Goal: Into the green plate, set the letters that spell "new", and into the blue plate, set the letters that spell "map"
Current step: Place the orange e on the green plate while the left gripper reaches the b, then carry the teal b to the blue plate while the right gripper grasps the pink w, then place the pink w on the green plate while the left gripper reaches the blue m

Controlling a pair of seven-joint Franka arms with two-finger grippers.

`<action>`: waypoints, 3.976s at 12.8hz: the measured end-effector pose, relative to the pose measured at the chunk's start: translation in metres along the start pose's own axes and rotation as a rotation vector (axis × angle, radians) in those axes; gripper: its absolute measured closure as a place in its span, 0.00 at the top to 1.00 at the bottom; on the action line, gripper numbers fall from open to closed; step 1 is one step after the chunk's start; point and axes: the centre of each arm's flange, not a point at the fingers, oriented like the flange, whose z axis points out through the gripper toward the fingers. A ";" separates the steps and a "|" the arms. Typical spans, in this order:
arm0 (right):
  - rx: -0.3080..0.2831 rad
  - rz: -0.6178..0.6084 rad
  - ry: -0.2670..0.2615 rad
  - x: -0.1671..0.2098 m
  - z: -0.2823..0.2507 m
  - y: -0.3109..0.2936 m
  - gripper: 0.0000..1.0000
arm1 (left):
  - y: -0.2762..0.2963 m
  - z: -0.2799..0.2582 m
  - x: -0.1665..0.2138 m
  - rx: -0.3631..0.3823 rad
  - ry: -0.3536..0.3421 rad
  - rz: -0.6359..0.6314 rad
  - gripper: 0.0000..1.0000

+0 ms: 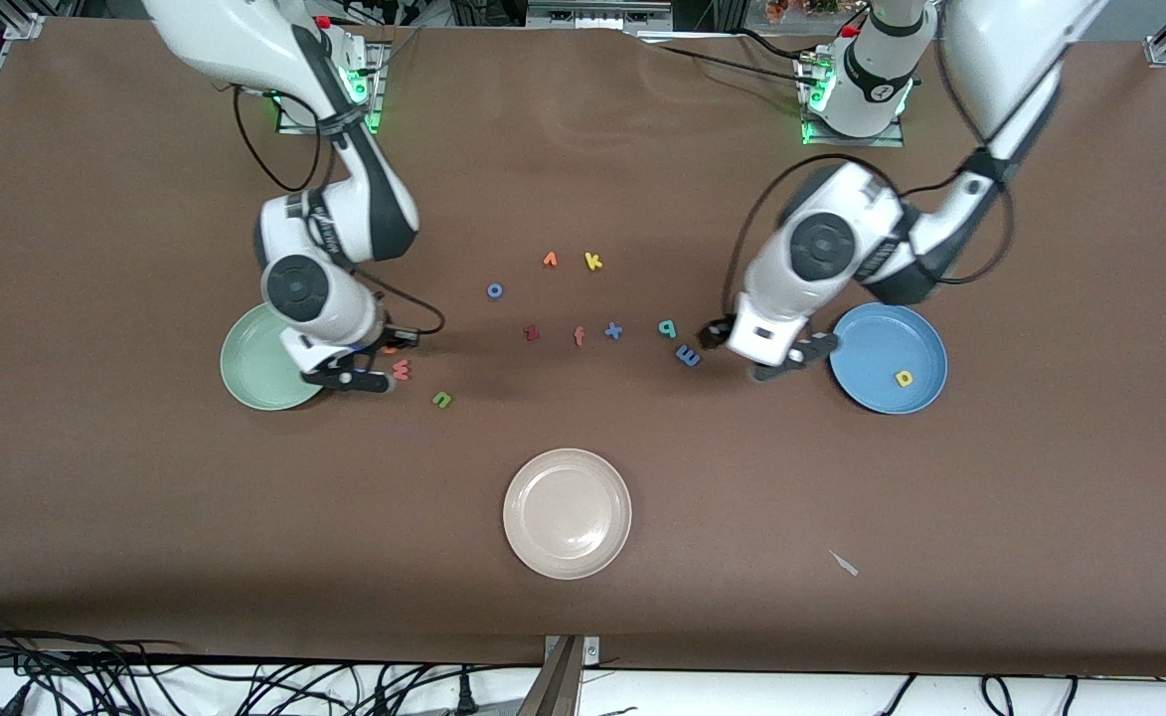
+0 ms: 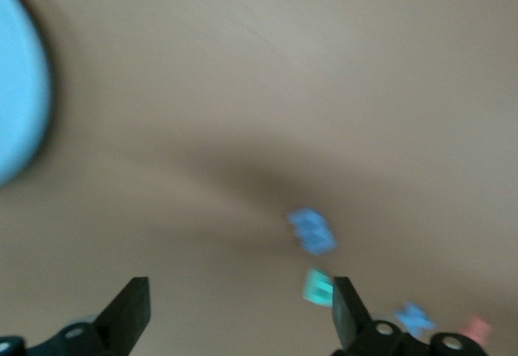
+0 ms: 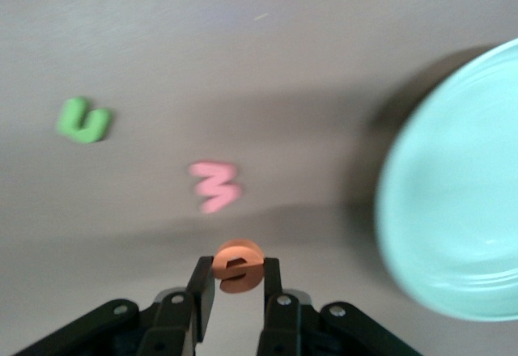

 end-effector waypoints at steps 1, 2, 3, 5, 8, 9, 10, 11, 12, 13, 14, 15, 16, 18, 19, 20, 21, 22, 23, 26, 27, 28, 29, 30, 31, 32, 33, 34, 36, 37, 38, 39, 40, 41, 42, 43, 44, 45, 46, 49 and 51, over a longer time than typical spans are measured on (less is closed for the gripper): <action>-0.004 -0.009 0.000 0.005 -0.004 0.015 0.29 | 0.018 0.013 -0.019 -0.008 -0.014 -0.004 0.96; -0.007 -0.018 0.001 0.009 -0.006 0.026 0.29 | 0.030 0.027 -0.029 -0.004 -0.026 -0.005 0.96; -0.011 -0.034 0.001 0.012 -0.007 0.036 0.29 | 0.040 0.043 -0.035 0.008 -0.031 -0.006 0.93; -0.023 -0.071 0.002 0.020 -0.007 0.063 0.29 | 0.052 0.079 -0.037 0.046 -0.032 -0.011 0.92; -0.030 -0.098 -0.009 0.030 0.000 0.099 0.29 | 0.054 0.105 -0.031 0.063 -0.027 -0.020 0.90; -0.032 -0.098 -0.015 0.032 0.005 0.108 0.29 | 0.052 0.109 -0.029 0.067 -0.029 -0.025 0.84; -0.034 -0.098 -0.020 0.034 0.010 0.114 0.35 | 0.051 0.111 -0.028 0.070 -0.030 -0.027 0.84; -0.035 -0.097 -0.023 0.035 0.012 0.117 0.46 | 0.050 0.113 -0.028 0.073 -0.033 -0.026 0.79; -0.036 -0.098 -0.022 0.035 0.013 0.117 0.57 | 0.049 0.116 -0.030 0.079 -0.037 -0.025 0.76; -0.035 -0.103 -0.018 0.036 0.011 0.114 0.68 | 0.046 0.121 -0.033 0.089 -0.043 -0.022 0.71; -0.033 -0.111 -0.009 0.038 0.007 0.109 0.79 | 0.044 0.124 -0.035 0.094 -0.047 -0.020 0.70; -0.029 -0.122 0.002 0.039 0.002 0.102 0.91 | 0.045 0.124 -0.035 0.093 -0.047 -0.019 0.68; -0.023 -0.138 0.011 0.040 -0.003 0.091 1.00 | 0.045 0.124 -0.035 0.092 -0.046 -0.019 0.67; 0.014 -0.160 0.017 0.036 -0.006 0.064 1.00 | 0.045 0.124 -0.035 0.091 -0.046 -0.018 0.63; 0.033 -0.164 0.014 0.034 -0.006 0.054 1.00 | 0.045 0.124 -0.035 0.091 -0.046 -0.018 0.63; 0.043 -0.174 0.014 0.032 -0.006 0.045 1.00 | 0.045 0.123 -0.036 0.090 -0.046 -0.018 0.57; 0.049 -0.185 0.014 0.032 -0.006 0.037 1.00 | 0.046 0.123 -0.036 0.089 -0.046 -0.017 0.45; 0.054 -0.195 0.013 0.031 -0.005 0.028 1.00 | 0.046 0.122 -0.037 0.089 -0.046 -0.016 0.33; 0.066 -0.196 0.009 0.030 -0.002 0.021 1.00 | 0.046 0.123 -0.037 0.090 -0.047 -0.016 0.32; 0.104 -0.175 -0.002 0.034 0.008 0.009 1.00 | 0.046 0.122 -0.036 0.089 -0.046 -0.017 0.32; 0.110 -0.169 0.000 0.036 0.011 0.005 1.00 | 0.045 0.120 -0.033 0.087 -0.043 -0.021 0.32; 0.115 -0.161 0.007 0.037 0.015 0.001 1.00 | 0.045 0.113 -0.029 0.082 -0.034 -0.027 0.32; 0.114 -0.151 0.015 0.036 0.021 -0.006 1.00 | 0.044 0.099 -0.022 0.086 -0.022 -0.031 0.32; 0.110 -0.144 0.023 0.035 0.026 -0.015 1.00 | 0.040 0.076 -0.014 0.096 -0.008 -0.027 0.32; 0.106 -0.140 0.030 0.033 0.031 -0.023 1.00 | 0.033 0.049 -0.004 0.106 0.003 -0.023 0.32; 0.102 -0.140 0.036 0.031 0.036 -0.031 1.00 | 0.021 0.019 0.006 0.116 0.007 -0.017 0.32; 0.098 -0.143 0.038 0.029 0.041 -0.035 0.98 | 0.005 -0.008 0.018 0.131 0.001 -0.003 0.32; 0.094 -0.144 0.036 0.029 0.045 -0.036 0.95 | -0.019 -0.033 0.034 0.162 -0.012 0.022 0.32; 0.088 -0.139 0.030 0.030 0.051 -0.033 0.88 | -0.079 -0.062 0.075 0.223 -0.070 0.092 0.32; 0.084 -0.137 0.026 0.031 0.055 -0.031 0.88 | -0.111 -0.068 0.098 0.233 -0.102 0.129 0.32; 0.081 -0.136 0.023 0.031 0.058 -0.031 0.83 | -0.144 -0.069 0.121 0.227 -0.132 0.161 0.32; 0.080 -0.137 0.021 0.031 0.059 -0.031 0.81 | -0.174 -0.065 0.141 0.217 -0.160 0.187 0.32; 0.079 -0.136 0.019 0.031 0.060 -0.030 0.77 | -0.200 -0.056 0.155 0.211 -0.190 0.209 0.32; 0.077 -0.137 0.017 0.031 0.062 -0.030 0.77 | -0.220 -0.040 0.165 0.217 -0.214 0.229 0.32; 0.076 -0.136 0.016 0.031 0.063 -0.030 0.69 | -0.234 -0.018 0.174 0.230 -0.226 0.243 0.32; 0.075 -0.136 0.015 0.031 0.063 -0.029 0.69 | -0.242 0.004 0.182 0.226 -0.237 0.251 0.32; 0.074 -0.136 0.015 0.031 0.063 -0.028 0.63 | -0.248 0.025 0.189 0.213 -0.247 0.253 0.32; 0.073 -0.135 0.017 0.032 0.063 -0.027 0.51 | -0.253 0.042 0.193 0.198 -0.258 0.253 0.32; 0.073 -0.134 0.017 0.032 0.063 -0.027 0.51 | -0.255 0.054 0.196 0.189 -0.269 0.253 0.32; 0.072 -0.130 0.019 0.034 0.061 -0.024 0.26 | -0.253 0.061 0.194 0.181 -0.280 0.259 0.48; 0.072 -0.131 0.020 0.034 0.060 -0.024 0.26 | -0.239 0.050 0.189 0.179 -0.266 0.251 0.70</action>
